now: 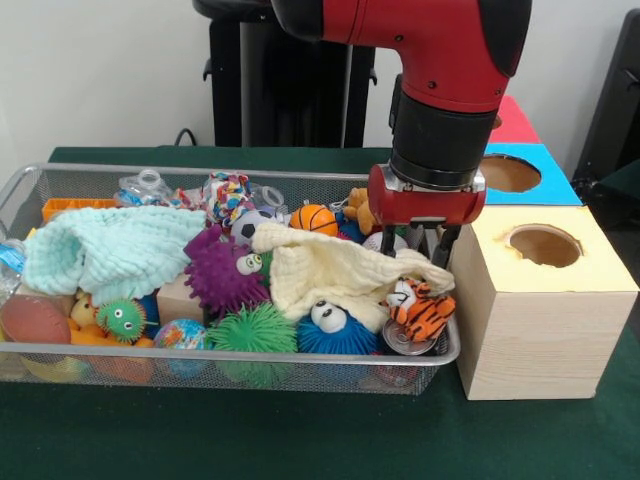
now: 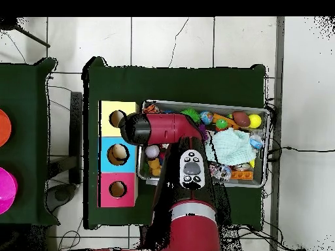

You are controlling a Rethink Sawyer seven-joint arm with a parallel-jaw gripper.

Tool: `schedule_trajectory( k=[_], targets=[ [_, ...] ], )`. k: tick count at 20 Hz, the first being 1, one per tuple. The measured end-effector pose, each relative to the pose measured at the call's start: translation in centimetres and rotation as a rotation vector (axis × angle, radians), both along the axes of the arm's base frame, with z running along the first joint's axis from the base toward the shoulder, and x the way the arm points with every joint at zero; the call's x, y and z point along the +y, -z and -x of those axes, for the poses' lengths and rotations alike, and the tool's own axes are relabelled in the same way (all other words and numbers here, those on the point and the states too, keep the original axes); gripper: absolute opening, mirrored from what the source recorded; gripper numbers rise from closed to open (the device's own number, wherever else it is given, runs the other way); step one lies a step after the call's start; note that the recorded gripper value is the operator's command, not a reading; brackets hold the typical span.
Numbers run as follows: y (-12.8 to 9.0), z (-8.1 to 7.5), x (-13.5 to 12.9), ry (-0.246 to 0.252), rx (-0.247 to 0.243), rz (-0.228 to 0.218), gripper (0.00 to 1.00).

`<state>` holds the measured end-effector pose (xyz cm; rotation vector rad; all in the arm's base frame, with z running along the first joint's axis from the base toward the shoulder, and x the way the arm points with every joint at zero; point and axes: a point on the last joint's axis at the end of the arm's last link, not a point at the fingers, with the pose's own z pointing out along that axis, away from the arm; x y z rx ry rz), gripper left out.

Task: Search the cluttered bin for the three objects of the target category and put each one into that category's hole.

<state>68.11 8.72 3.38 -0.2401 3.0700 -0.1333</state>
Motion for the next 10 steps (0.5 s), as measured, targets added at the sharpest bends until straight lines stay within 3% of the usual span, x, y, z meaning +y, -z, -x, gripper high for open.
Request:
schedule_trajectory(
  k=[6, 10],
  targets=[
    [0.0, -0.4, -2.3, 0.036, -0.001, -0.007, 1.00],
    [0.0, -0.6, -5.7, 0.086, -0.001, -0.010, 1.00]
  ],
)
